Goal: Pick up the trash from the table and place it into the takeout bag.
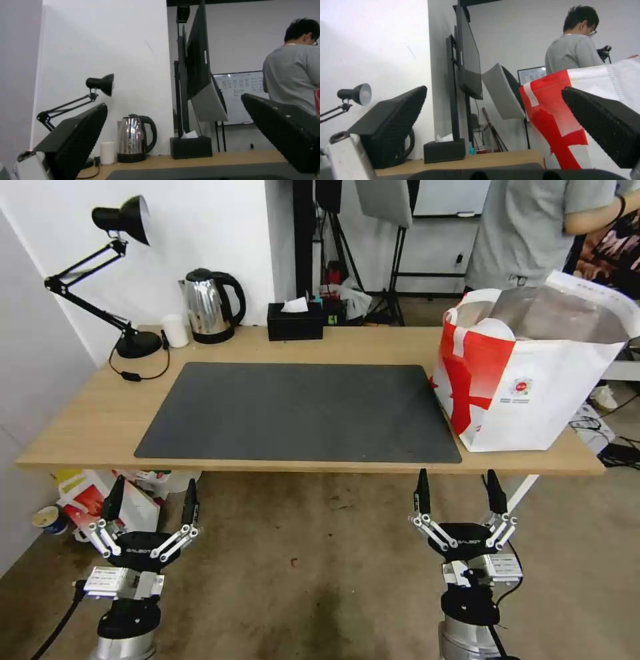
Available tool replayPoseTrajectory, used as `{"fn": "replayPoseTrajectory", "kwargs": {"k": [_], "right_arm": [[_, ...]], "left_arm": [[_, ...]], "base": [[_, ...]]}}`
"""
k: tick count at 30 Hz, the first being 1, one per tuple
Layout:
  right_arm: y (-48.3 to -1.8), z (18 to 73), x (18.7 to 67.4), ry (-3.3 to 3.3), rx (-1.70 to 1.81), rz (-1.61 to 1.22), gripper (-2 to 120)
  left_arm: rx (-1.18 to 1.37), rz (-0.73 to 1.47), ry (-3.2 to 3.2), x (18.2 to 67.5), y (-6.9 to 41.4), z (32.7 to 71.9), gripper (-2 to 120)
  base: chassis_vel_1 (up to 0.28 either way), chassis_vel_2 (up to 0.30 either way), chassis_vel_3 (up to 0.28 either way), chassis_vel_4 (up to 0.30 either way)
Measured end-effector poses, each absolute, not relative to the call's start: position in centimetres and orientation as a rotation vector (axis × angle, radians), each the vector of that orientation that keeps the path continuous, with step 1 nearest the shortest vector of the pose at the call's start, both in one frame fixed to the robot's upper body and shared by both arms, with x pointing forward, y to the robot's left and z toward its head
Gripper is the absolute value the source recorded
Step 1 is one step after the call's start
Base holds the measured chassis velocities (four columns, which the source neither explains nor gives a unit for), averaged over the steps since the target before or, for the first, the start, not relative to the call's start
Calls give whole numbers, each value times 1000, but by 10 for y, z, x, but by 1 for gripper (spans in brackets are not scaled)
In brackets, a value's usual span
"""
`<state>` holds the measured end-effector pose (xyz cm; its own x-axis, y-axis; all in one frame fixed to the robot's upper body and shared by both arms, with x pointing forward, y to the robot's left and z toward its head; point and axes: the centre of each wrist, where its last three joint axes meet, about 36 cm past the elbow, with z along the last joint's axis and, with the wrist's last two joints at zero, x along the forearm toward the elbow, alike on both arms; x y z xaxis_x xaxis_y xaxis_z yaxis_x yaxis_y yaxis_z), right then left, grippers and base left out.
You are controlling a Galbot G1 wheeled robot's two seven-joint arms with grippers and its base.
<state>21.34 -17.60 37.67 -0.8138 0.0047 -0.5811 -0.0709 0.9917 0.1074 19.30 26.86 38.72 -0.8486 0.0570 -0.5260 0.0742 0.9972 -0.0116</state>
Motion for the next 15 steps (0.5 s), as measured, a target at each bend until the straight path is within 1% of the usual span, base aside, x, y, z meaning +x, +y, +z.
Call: {"fn": "replayPoseTrajectory", "kwargs": {"k": [15], "right_arm": [[-176,377,213,2517,-46,164,100]], "left_arm": [[92,-42,2587,193,269,388,100]], "base": [[0,0,0,0]]}}
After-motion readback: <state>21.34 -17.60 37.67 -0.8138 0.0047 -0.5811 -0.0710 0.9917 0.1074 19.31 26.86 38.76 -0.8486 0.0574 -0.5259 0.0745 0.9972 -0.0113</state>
